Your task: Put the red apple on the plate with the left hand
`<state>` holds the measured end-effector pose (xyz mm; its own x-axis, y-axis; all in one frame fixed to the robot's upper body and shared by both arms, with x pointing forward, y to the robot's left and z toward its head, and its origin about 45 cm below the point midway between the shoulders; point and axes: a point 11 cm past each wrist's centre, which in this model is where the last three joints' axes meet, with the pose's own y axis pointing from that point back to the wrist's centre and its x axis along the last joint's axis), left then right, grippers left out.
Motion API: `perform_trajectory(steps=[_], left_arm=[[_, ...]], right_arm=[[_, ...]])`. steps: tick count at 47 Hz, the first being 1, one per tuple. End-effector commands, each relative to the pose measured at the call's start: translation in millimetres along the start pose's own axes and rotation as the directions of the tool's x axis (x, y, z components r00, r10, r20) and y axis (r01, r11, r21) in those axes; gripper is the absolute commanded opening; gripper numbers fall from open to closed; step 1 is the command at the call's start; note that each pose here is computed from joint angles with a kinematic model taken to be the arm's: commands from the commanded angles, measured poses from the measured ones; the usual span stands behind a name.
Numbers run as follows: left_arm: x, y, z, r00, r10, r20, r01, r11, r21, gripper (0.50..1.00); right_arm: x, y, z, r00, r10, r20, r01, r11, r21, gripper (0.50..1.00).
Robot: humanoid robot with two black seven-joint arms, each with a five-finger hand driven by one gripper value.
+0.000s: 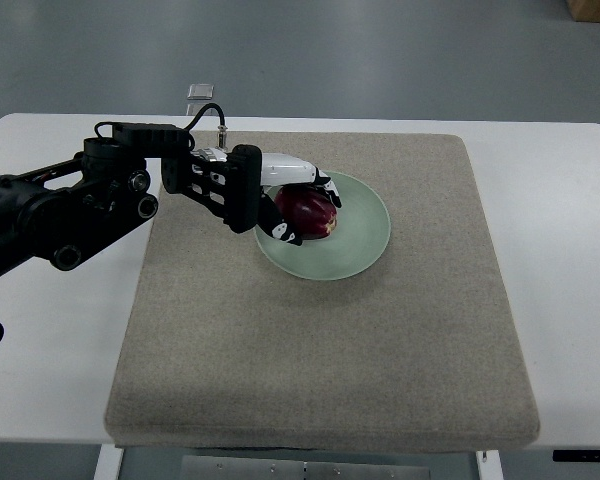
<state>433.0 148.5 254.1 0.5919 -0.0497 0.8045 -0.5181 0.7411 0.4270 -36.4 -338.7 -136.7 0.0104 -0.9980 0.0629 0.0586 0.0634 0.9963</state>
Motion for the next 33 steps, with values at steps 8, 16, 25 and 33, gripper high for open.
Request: perform_trajectory(steps=[8, 16, 25, 33], left_arm=[[5.6, 4.6, -4.8, 0.992, 0.038, -0.119, -0.04, 0.999, -0.017, 0.996], [42.4, 28.7, -11.4, 0.93, 0.142, -0.34, -0.167, 0.985, -0.048, 0.996], [65.6, 50.8, -30.3, 0.788, 0.233, -0.57, -0.279, 0.96, 0.007, 0.996], [79.1, 78.3, -60.3, 0.47, 0.287, -0.835, -0.364, 0.925, 0.113, 0.996]], right_arm=[[0.0, 0.0, 0.0, 1.0, 0.0, 0.001, 0.0, 1.0, 0.0, 0.93], [0.0, 0.0, 0.0, 1.0, 0.0, -0.001, 0.0, 1.0, 0.0, 0.928], [0.0, 0.0, 0.0, 1.0, 0.0, -0.001, 0.0, 1.0, 0.0, 0.928], [0.0, 0.0, 0.0, 1.0, 0.0, -0.001, 0.0, 1.0, 0.0, 0.928]])
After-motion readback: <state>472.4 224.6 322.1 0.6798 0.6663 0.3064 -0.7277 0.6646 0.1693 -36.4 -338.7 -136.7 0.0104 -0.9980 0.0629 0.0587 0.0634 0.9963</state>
